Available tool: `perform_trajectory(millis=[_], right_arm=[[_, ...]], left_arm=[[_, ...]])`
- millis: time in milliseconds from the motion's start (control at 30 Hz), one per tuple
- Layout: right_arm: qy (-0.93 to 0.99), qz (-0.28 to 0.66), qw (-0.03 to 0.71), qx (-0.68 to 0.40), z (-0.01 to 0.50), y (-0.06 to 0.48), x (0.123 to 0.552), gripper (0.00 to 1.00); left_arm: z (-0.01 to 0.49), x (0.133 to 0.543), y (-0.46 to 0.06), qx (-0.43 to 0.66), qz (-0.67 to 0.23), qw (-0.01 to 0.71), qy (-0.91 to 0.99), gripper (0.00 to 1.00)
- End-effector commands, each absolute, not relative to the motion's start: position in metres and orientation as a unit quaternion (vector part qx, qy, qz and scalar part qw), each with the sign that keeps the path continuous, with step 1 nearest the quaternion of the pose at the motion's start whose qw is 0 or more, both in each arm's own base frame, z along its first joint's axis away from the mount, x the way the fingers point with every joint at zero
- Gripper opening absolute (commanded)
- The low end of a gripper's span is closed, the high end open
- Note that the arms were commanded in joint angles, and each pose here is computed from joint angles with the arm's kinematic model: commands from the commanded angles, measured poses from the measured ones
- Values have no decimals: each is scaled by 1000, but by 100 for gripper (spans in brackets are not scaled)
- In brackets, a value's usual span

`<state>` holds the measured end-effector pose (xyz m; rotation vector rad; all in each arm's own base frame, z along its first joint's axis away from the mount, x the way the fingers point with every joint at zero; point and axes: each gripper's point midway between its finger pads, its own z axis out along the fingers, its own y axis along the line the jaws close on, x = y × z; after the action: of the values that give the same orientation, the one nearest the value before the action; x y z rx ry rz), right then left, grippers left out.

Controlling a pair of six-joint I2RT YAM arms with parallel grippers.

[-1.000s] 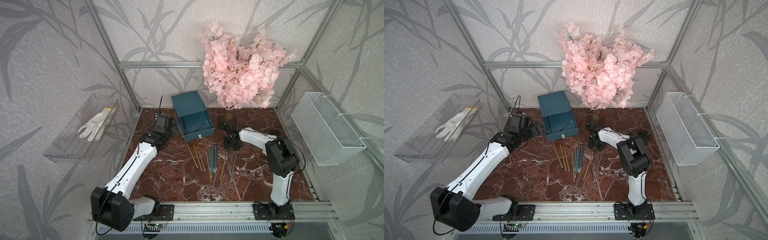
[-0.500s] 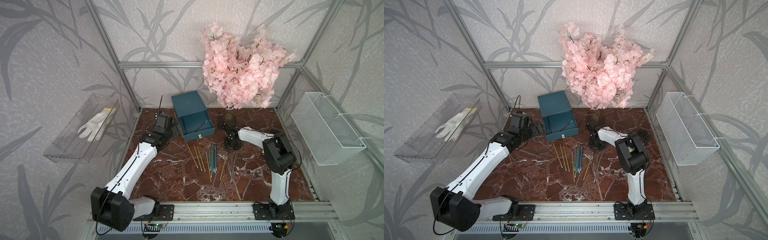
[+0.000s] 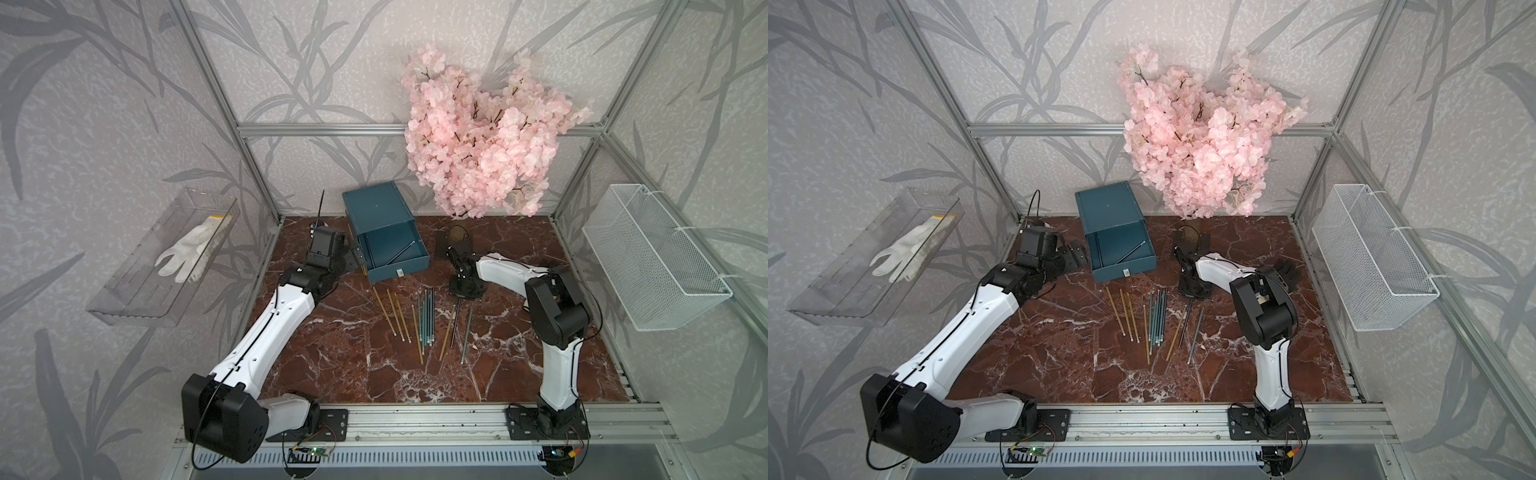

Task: Please place the pencils in the drawer according to their color
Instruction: Pick up the pencil from the center of the board.

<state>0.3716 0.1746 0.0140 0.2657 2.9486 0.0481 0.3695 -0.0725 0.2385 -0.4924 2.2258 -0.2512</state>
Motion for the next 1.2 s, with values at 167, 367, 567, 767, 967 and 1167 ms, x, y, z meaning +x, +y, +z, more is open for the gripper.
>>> perform_trajectory(millis=[167,367,567,767,967,1167], right_arm=[[993,7,61,98,-4,174,363,7],[992,22,59,110,0,177,364,0],[988,46,80,124,23,178,368,0],[983,70,106,134,53,177,366,0],[977,98,127,138,82,177,357,0],[966,152,144,154,120,185,348,0]], left_arm=[[236,369,-70,-200,-98,414,883,100],[235,369,-70,-200,-99,413,883,100],[237,370,-70,-201,-101,414,882,100],[238,371,-71,-202,-102,415,881,100],[239,372,-70,-206,-105,416,879,100],[241,373,-70,-213,-108,418,876,100]])
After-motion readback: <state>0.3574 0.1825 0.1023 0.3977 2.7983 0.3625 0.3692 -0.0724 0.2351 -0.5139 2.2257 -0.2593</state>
